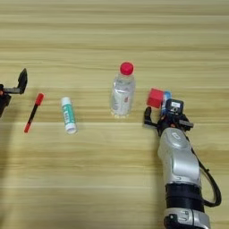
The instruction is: Move the objects on the table
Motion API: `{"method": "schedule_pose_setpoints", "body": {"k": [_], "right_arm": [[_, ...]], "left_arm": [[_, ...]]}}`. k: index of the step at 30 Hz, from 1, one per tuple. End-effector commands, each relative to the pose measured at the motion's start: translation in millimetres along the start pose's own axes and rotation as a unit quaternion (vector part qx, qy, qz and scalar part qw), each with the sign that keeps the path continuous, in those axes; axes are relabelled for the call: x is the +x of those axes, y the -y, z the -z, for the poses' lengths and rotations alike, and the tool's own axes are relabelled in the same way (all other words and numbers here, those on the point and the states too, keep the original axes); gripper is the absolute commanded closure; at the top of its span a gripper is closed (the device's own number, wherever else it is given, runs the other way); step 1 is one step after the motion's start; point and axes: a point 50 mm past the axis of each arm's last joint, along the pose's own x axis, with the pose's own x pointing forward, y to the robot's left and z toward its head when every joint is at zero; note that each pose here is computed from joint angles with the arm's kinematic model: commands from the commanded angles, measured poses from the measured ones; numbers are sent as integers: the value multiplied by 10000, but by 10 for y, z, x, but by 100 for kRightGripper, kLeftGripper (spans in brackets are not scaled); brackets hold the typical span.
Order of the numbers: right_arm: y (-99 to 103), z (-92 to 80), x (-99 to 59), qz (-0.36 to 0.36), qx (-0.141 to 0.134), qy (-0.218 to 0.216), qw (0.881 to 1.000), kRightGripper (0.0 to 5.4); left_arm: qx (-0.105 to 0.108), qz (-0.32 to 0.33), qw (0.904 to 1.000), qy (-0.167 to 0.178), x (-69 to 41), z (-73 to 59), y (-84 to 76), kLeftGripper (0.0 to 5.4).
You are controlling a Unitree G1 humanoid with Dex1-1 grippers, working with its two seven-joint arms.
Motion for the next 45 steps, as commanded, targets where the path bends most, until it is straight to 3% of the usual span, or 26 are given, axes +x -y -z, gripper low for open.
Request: {"method": "schedule_pose_setpoints", "body": {"k": [1,21,37,45], "right_arm": [[1,7,25,-5,-21,-145,9999,2],[3,14,28,-66,-119,-198,9997,2],[-36,39,-7,-213,-83,-381,9990,226],[-36,39,-12,-174,5,-370,9992,288]], "left_arm": [[38,-9,10000,60,45,-48,-27,0],[-15,-19,10000,92,46,-65,-19,0],[-15,-10,9999,102,47,-69,-16,0],[-12,-9,9999,105,46,-71,-15,0]]}}
